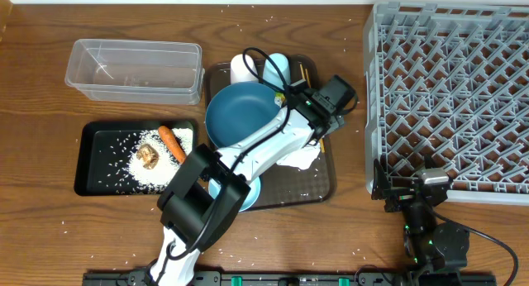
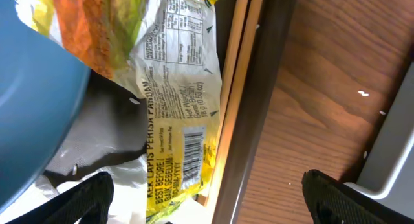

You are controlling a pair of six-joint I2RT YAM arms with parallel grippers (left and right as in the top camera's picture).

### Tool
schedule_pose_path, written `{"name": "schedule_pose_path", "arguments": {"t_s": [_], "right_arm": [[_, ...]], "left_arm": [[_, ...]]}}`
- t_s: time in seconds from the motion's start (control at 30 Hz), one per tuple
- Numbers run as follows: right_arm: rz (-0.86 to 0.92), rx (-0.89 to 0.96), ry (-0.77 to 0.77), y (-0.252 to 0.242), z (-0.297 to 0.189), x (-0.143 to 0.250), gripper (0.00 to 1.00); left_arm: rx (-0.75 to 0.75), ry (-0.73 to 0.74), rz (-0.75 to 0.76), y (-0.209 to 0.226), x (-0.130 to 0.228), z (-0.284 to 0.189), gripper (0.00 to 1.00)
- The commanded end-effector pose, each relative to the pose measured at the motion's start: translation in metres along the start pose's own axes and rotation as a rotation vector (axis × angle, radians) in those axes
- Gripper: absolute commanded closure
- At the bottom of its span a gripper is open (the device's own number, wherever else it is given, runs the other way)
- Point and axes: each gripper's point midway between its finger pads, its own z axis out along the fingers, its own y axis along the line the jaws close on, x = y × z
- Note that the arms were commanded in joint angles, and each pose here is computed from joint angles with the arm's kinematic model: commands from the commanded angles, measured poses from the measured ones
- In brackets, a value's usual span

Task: Sort waste into correct bins and load items into the dishwasher rack
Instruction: 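Grasp the yellow snack wrapper with the left gripper, then carry the wrapper left and drop it into the clear plastic bin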

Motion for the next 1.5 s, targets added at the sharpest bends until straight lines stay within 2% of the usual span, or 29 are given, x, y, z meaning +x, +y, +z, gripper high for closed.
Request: {"name": "schedule_pose_path", "arguments": {"t_s": [0.0,0.2,0.47,0.87,1.0,1.2,1.4,1.47], "right_arm": [[0.015,0.024,-0.001,-0.006,0.000,0.000,0.01],[0.015,0.024,-0.001,-0.006,0.000,0.000,0.01],[0.015,0.024,-0.001,-0.006,0.000,0.000,0.01],[0.015,0.024,-0.001,-0.006,0.000,0.000,0.01],[0.015,0.024,-0.001,-0.006,0.000,0.000,0.01],[0.015,0.024,-0.001,-0.006,0.000,0.000,0.01],[0.015,0.024,-0.001,-0.006,0.000,0.000,0.01],[0.015,0.024,-0.001,-0.006,0.000,0.000,0.01]], "left_arm": [[-0.037,-0.030,-0.004,0.008,-0.004,0.008,0.07],[-0.057,-0.061,-0.003,0.012,-0.008,0.011,0.09],[-0.072,-0.068,-0.001,0.015,-0.008,0.015,0.18],[-0.087,-0.060,-0.010,0.017,0.000,0.027,0.21],[-0.087,-0.060,-0.009,0.017,0.000,0.027,0.27],[-0.087,-0.060,-0.006,0.017,0.000,0.027,0.46],[-0.086,-0.059,0.021,0.017,-0.001,0.026,0.56],[-0.087,-0.059,0.028,0.017,-0.001,0.025,0.64]]}}
